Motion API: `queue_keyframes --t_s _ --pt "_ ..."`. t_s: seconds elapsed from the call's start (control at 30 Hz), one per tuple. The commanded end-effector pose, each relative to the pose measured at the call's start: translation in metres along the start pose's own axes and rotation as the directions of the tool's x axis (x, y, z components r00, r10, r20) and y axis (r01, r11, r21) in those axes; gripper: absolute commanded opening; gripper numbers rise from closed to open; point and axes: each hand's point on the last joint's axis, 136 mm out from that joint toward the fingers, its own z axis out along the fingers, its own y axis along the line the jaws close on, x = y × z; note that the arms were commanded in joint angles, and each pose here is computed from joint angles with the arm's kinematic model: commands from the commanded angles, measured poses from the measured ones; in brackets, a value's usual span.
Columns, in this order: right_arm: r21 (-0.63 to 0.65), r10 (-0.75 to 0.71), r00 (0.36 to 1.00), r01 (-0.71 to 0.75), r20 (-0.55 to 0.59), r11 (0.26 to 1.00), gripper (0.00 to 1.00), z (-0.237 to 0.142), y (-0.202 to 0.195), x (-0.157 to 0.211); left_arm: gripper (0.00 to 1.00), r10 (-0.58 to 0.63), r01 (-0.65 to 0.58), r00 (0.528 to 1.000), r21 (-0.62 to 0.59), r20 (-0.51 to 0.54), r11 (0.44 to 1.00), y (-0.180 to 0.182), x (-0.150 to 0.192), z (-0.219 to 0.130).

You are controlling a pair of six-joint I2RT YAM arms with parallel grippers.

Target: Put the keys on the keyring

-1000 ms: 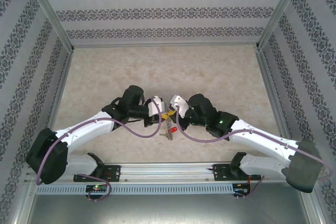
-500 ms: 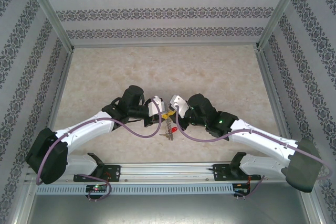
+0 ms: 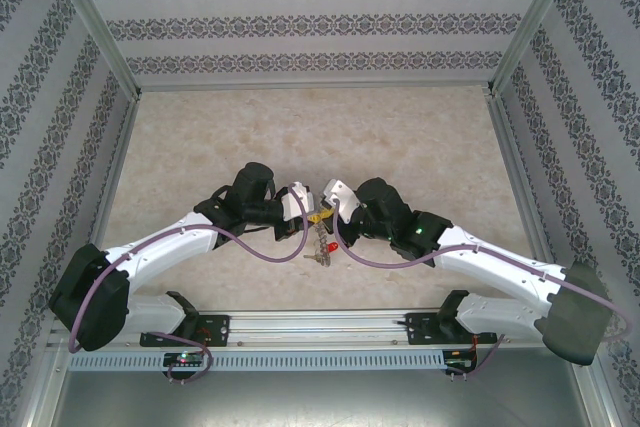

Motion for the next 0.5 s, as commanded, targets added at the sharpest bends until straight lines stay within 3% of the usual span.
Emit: queue_keyframes --t_s 0.0,0.47 --pt "0.043 0.024 0.999 -0.025 0.037 0.999 0.00 -0.004 -0.008 -0.012 0.02 0.012 -0.012 1.000 -0.001 0.014 1.000 0.000 -0.004 0.002" --pt "-0.057 0.008 0.997 -0.004 0.082 0.998 0.00 -0.003 0.009 -0.025 0.20 0.002 -0.002 1.000 0.007 0.013 1.000 0.000 -0.005 0.003"
